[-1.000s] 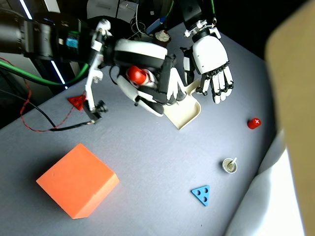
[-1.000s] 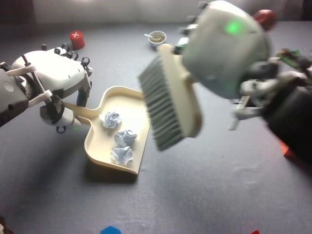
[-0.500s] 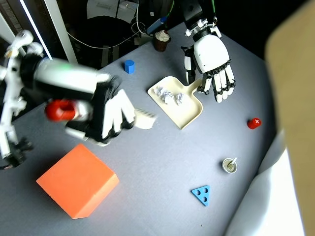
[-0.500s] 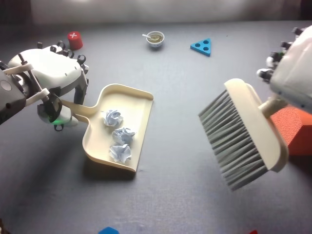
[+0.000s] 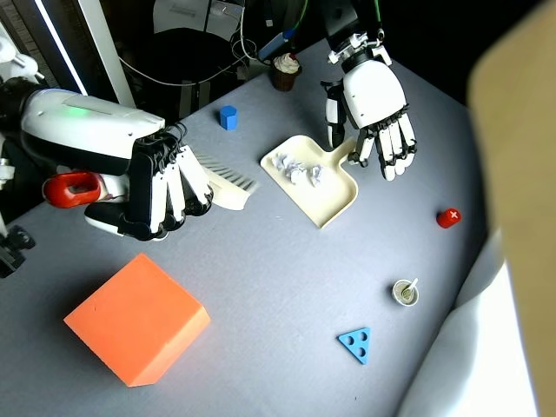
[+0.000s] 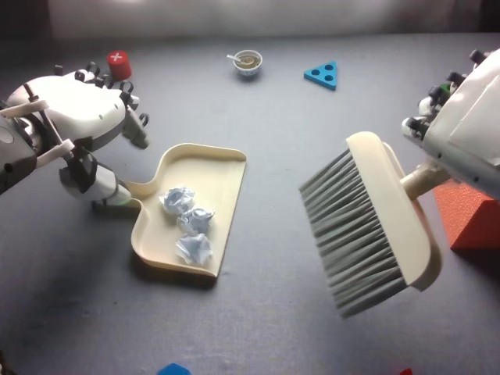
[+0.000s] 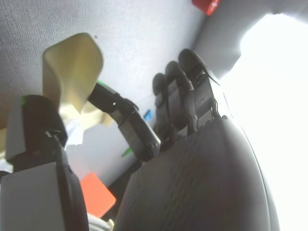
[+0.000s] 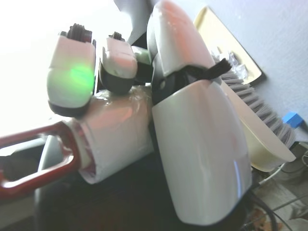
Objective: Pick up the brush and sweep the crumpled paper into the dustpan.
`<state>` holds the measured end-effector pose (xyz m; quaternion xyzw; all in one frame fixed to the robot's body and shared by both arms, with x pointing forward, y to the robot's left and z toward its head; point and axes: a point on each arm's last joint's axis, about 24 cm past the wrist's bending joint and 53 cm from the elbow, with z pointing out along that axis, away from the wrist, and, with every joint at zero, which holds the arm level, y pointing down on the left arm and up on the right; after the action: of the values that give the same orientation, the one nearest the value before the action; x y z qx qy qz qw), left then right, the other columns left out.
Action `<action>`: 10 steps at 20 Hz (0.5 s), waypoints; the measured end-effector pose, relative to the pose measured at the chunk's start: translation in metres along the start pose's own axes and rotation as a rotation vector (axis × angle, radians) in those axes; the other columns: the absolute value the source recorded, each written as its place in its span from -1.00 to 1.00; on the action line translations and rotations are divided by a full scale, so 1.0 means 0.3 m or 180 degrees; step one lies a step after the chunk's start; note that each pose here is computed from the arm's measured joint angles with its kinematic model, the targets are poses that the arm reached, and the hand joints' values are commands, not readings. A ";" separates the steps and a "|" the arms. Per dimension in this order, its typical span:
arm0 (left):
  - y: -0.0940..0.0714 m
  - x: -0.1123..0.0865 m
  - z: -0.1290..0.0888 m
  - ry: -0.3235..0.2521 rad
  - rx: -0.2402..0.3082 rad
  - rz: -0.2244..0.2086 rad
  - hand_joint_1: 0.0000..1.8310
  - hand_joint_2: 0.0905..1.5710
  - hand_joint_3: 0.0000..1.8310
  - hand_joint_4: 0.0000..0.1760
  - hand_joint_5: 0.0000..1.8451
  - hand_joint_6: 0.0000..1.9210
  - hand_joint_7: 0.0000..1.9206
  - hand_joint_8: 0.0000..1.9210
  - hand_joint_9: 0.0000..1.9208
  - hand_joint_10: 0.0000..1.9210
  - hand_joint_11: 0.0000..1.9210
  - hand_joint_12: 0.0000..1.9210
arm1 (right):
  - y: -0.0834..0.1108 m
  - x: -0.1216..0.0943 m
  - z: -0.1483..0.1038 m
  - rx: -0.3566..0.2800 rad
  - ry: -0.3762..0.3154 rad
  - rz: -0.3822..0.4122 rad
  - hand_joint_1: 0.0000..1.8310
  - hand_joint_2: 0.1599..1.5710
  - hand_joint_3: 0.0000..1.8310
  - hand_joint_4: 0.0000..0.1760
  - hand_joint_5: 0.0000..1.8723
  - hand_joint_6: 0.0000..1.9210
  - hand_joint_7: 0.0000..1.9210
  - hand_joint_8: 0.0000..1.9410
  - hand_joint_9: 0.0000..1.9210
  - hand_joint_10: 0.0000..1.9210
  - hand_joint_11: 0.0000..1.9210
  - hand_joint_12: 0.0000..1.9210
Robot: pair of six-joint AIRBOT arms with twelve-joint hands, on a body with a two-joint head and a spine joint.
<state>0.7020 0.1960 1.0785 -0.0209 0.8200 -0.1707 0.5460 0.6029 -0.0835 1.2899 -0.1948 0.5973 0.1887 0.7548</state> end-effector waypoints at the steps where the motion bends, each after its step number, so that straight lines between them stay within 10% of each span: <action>1: -0.001 0.001 0.000 0.0003 0.0002 0.0001 -0.03 0.12 -1.00 0.97 -0.49 -1.00 -0.75 -1.00 -0.75 -1.00 -1.00 -0.37 | 0.000 0.016 0.001 0.0028 0.0031 0.0014 0.40 0.40 -1.00 -1.00 -0.16 1.00 0.08 1.00 0.41 1.00 0.61 1.00; 3: 0.001 0.000 0.000 0.0000 -0.0002 -0.0002 -0.01 0.09 -1.00 0.85 -0.44 -0.99 -0.75 -1.00 -0.75 -1.00 -1.00 -0.36 | 0.004 0.051 0.001 0.0060 0.0103 0.0050 0.26 0.36 -1.00 -1.00 0.03 0.11 0.13 1.00 0.36 1.00 0.56 1.00; 5: 0.001 -0.002 0.000 -0.0006 -0.0001 0.0004 -0.04 0.09 -1.00 0.98 -0.47 -1.00 -0.75 -1.00 -0.76 -1.00 -1.00 -0.40 | 0.019 0.078 -0.004 0.0038 0.0146 -0.0030 0.14 0.14 -1.00 -1.00 -0.16 0.94 -0.01 1.00 0.16 1.00 0.43 1.00; 6: 0.000 -0.001 0.000 -0.0003 0.0001 0.0007 -0.03 0.10 -1.00 0.79 -0.45 -1.00 -0.75 -1.00 -0.75 -1.00 -1.00 -0.36 | 0.022 0.096 -0.011 0.0035 0.0175 -0.0049 0.11 0.06 -1.00 -1.00 -0.17 0.99 -0.09 1.00 0.05 1.00 0.32 1.00; 7: 0.000 -0.002 0.000 -0.0005 0.0001 0.0005 -0.04 0.10 -1.00 0.79 -0.44 -0.99 -0.75 -1.00 -0.75 -1.00 -1.00 -0.36 | 0.024 0.109 -0.016 0.0029 0.0207 -0.0071 0.08 -0.01 -1.00 -0.39 -0.18 1.00 -0.14 1.00 -0.03 1.00 0.22 1.00; 9: 0.004 -0.018 -0.006 -0.0031 -0.0003 0.0005 -0.05 0.11 -1.00 0.82 -0.42 -1.00 -0.74 -1.00 -0.76 -1.00 -1.00 -0.40 | 0.027 0.129 -0.024 0.0033 0.0265 -0.0062 -0.05 -0.09 -1.00 0.20 -0.50 1.00 -0.46 1.00 -0.49 1.00 -0.39 1.00; 10: 0.006 -0.032 -0.007 -0.0057 -0.0007 -0.0001 -0.04 0.12 -1.00 0.88 -0.42 -1.00 -0.74 -1.00 -0.76 -1.00 -1.00 -0.40 | 0.029 0.126 -0.025 0.0031 0.0257 -0.0071 -0.07 -0.12 -1.00 -0.29 -0.58 0.89 -0.63 1.00 -0.66 1.00 -0.66 1.00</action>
<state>0.7042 0.2002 1.0874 -0.0231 0.8152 -0.1697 0.5533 0.6003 -0.0780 1.2509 -0.2052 0.6260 0.1693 0.7330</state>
